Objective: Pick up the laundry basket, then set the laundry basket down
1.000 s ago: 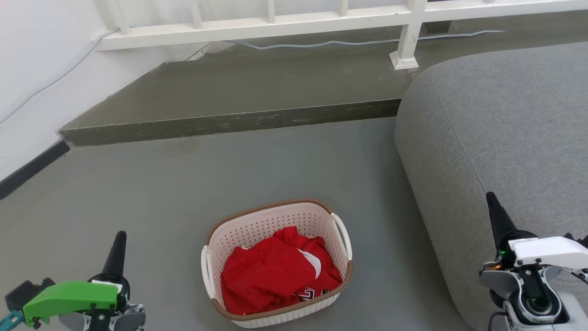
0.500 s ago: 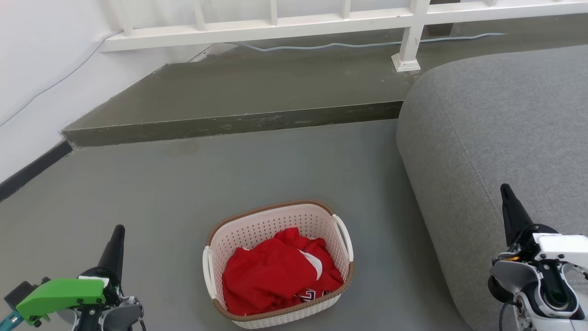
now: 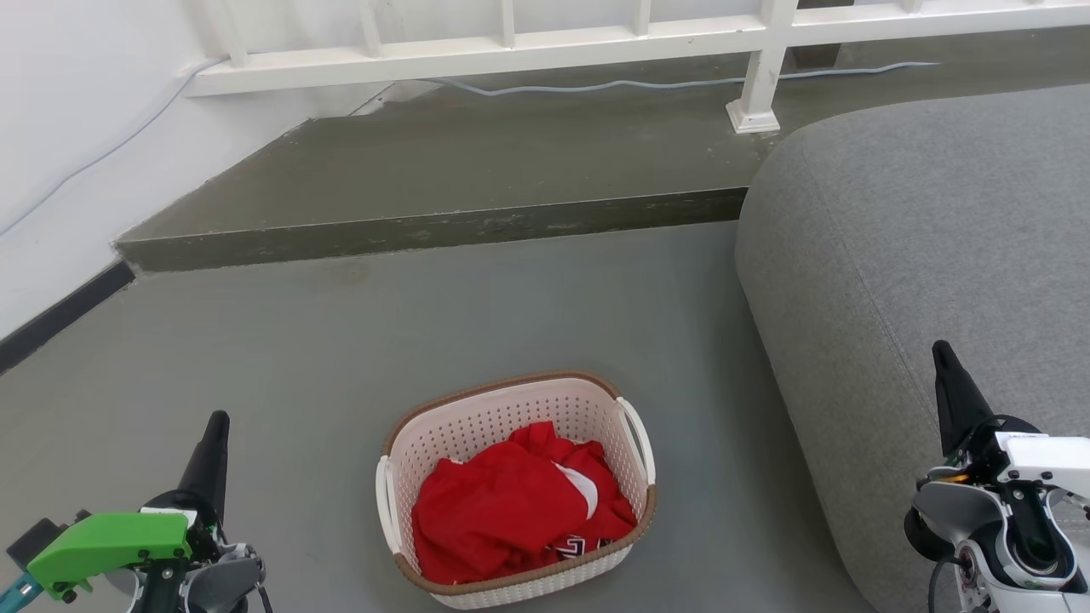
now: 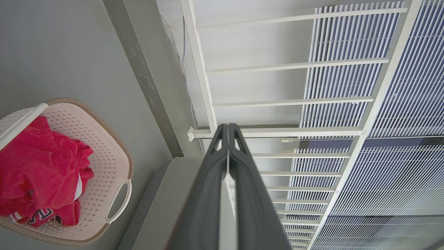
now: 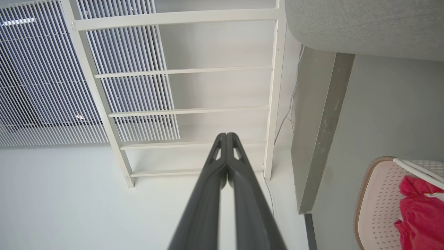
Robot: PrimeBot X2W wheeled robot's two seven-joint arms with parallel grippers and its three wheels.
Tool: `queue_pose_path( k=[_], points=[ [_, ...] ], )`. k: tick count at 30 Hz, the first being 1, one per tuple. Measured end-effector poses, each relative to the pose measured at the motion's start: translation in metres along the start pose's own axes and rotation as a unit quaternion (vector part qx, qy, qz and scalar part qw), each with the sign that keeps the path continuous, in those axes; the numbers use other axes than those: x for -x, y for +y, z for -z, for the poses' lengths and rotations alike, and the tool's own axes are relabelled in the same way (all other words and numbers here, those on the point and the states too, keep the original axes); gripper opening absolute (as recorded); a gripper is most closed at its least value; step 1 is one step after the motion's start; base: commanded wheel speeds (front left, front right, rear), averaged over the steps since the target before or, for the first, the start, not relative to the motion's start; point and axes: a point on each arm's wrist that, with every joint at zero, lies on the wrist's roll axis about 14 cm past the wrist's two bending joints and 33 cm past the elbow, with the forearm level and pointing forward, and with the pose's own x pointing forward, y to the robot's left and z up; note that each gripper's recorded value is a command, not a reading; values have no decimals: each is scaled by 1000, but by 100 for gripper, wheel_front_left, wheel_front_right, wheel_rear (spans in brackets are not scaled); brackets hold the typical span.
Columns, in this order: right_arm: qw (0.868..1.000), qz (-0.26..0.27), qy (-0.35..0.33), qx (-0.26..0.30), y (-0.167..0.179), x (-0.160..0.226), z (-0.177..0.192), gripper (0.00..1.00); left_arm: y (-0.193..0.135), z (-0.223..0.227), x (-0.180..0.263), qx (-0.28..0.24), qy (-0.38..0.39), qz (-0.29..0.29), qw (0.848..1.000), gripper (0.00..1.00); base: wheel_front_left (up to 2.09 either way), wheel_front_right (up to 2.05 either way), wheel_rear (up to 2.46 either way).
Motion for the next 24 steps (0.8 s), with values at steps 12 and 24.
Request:
queue_pose_path(
  k=[12,24],
  points=[
    [1000,1,2,0,-1,0,0,0,0,0,0,0,0,0,1000,0,0,0,0],
    [1000,2,1,0,-1,0,0,0,0,0,0,0,0,0,1000,0,0,0,0]
  ],
)
